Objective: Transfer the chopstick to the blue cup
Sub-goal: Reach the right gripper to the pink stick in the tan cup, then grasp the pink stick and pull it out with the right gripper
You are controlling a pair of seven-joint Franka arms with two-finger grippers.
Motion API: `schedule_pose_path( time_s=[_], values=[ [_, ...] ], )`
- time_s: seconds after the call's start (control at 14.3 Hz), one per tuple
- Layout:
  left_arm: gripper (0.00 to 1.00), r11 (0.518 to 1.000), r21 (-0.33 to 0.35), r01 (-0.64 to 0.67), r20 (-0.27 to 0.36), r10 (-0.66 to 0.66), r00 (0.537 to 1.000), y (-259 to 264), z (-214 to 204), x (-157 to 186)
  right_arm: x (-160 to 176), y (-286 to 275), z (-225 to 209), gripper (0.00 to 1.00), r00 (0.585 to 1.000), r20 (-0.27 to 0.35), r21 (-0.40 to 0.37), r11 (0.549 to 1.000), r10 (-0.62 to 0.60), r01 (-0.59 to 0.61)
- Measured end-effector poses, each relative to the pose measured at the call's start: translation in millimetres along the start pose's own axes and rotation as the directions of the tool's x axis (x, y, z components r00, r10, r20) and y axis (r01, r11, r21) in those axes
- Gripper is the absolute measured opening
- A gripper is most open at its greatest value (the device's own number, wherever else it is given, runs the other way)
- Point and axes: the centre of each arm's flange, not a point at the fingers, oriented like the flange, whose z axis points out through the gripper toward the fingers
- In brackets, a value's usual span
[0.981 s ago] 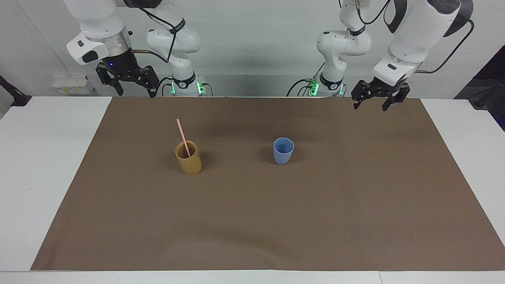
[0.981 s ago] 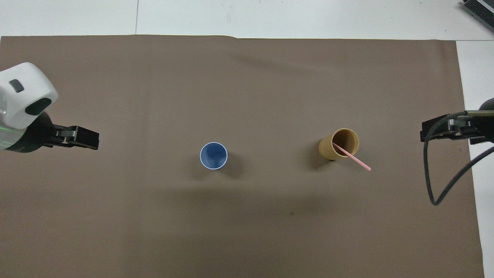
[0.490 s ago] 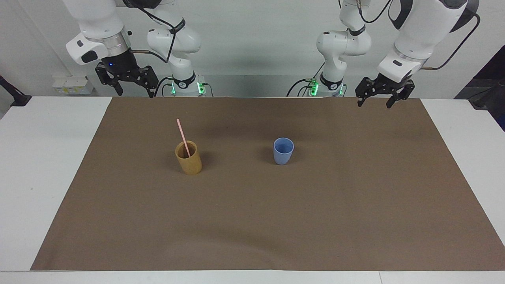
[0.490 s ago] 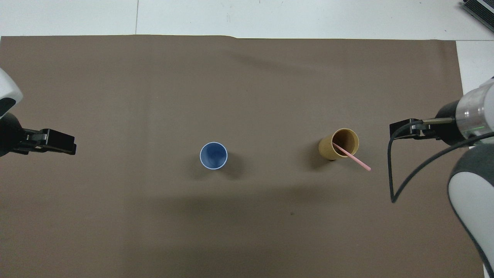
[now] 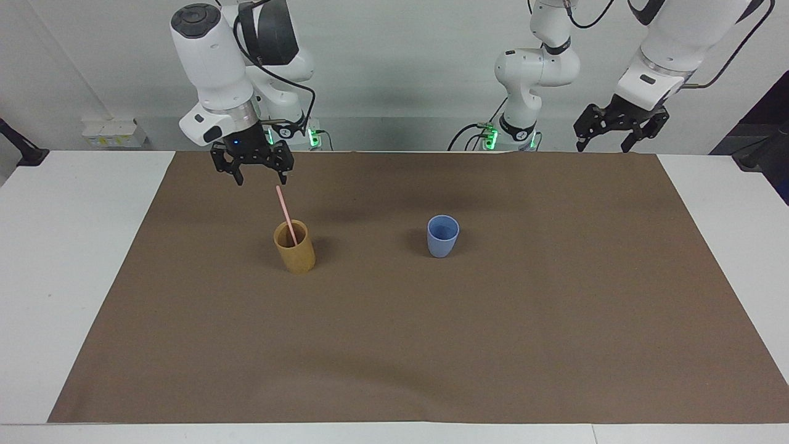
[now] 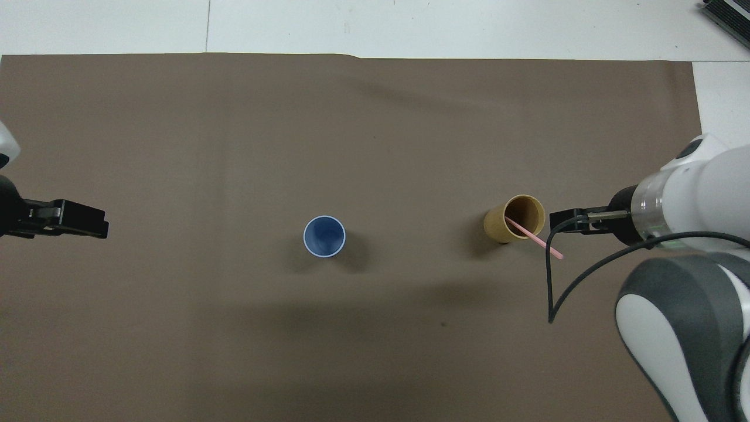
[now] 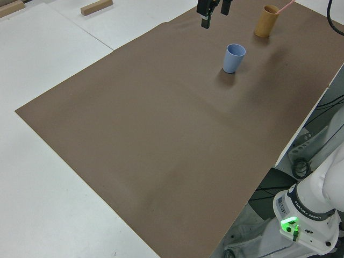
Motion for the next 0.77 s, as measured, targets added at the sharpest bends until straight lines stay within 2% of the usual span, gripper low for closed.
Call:
schedule_pose_path(
  time_s=[0.07,0.14,0.35,0.49,0.7,0.77],
  values=[
    [1.00,1.000,0.000,0.000,0.002,0.000,1.000,0,0,-1,-4,-4,7,0.98,1.000,-0.002,0.000,1.000,-0.009,0.009],
    [1.00,1.000,0.000,0.000,0.006,0.000,1.000,0,0,-1,-7,-9,14,0.92,1.000,-0.002,0.000,1.000,-0.017,0.017],
    [1.00,1.000,0.000,-0.027,0.016,0.027,1.000,-1,0,-3,-12,-14,33,0.88,1.000,-0.006,0.000,1.000,-0.029,0.029],
    [1.00,0.998,-0.001,-0.057,0.018,0.057,0.998,-3,1,-3,-14,-14,44,0.75,0.999,-0.008,0.000,0.999,-0.032,0.032],
    [1.00,0.998,-0.001,-0.068,0.019,0.068,0.998,-3,1,-3,-18,-13,58,0.71,0.999,-0.006,0.006,0.999,-0.043,0.043],
    [1.00,0.998,-0.001,-0.069,0.019,0.069,0.997,-3,1,-3,-19,-12,62,0.66,0.999,0.000,0.017,0.999,-0.046,0.046]
  ],
)
